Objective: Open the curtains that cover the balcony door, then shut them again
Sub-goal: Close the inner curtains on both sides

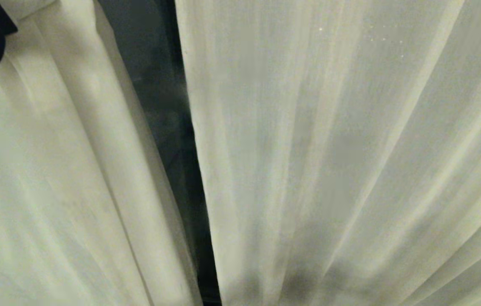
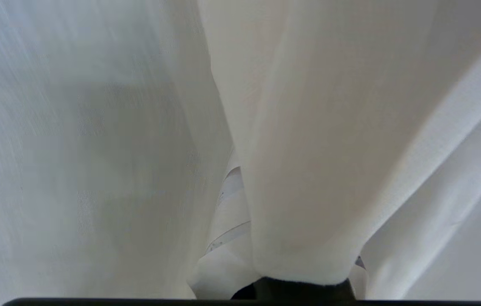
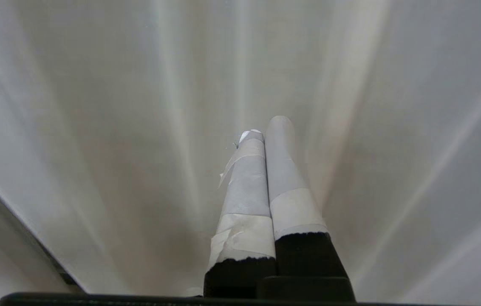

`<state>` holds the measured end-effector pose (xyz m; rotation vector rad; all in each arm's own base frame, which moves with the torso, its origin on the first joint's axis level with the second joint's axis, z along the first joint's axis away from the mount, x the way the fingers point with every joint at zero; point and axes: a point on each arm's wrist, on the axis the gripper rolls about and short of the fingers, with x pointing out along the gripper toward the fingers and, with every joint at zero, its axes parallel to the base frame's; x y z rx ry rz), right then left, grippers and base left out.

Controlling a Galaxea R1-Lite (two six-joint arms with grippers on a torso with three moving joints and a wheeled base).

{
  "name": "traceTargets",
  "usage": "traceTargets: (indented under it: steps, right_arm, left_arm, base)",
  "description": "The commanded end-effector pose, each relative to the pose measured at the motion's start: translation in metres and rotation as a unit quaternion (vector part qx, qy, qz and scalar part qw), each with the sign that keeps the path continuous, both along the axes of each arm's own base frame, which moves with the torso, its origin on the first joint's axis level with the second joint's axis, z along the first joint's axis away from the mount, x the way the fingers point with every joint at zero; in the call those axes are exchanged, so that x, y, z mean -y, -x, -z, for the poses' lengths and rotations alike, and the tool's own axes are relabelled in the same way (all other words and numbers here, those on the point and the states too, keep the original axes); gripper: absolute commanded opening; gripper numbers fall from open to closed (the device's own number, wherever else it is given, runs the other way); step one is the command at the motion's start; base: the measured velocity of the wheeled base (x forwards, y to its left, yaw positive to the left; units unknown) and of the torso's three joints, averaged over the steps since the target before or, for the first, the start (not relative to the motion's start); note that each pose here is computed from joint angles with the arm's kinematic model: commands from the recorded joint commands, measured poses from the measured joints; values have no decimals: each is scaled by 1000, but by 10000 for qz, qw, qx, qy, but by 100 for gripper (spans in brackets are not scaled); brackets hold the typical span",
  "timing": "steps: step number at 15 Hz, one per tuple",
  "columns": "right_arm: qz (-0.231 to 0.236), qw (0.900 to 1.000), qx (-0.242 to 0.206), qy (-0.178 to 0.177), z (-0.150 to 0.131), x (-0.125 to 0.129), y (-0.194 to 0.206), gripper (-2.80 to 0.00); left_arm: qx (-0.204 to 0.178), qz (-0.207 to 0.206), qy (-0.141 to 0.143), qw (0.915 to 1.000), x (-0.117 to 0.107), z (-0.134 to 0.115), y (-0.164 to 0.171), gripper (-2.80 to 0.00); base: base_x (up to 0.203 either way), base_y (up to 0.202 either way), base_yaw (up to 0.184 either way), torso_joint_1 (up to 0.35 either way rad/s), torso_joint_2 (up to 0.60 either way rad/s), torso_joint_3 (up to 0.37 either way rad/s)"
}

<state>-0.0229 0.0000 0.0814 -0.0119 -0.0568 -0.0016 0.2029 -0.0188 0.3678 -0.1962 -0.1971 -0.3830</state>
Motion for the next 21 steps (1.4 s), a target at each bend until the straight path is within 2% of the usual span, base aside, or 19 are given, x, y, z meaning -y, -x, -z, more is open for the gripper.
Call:
traceTargets:
  steps: [1, 21]
  right_arm:
    - [1, 10000, 7, 2, 0, 0, 0, -280]
    - [1, 10000, 7, 2, 0, 0, 0, -280]
  left_arm:
    - [-27, 15, 2, 10000, 0, 1, 0, -280]
    - [6, 2, 13, 10000, -1, 1, 8, -280]
  base:
    - [0, -187, 2, -2, 2, 3]
    - [0, -187, 0, 2, 1, 2]
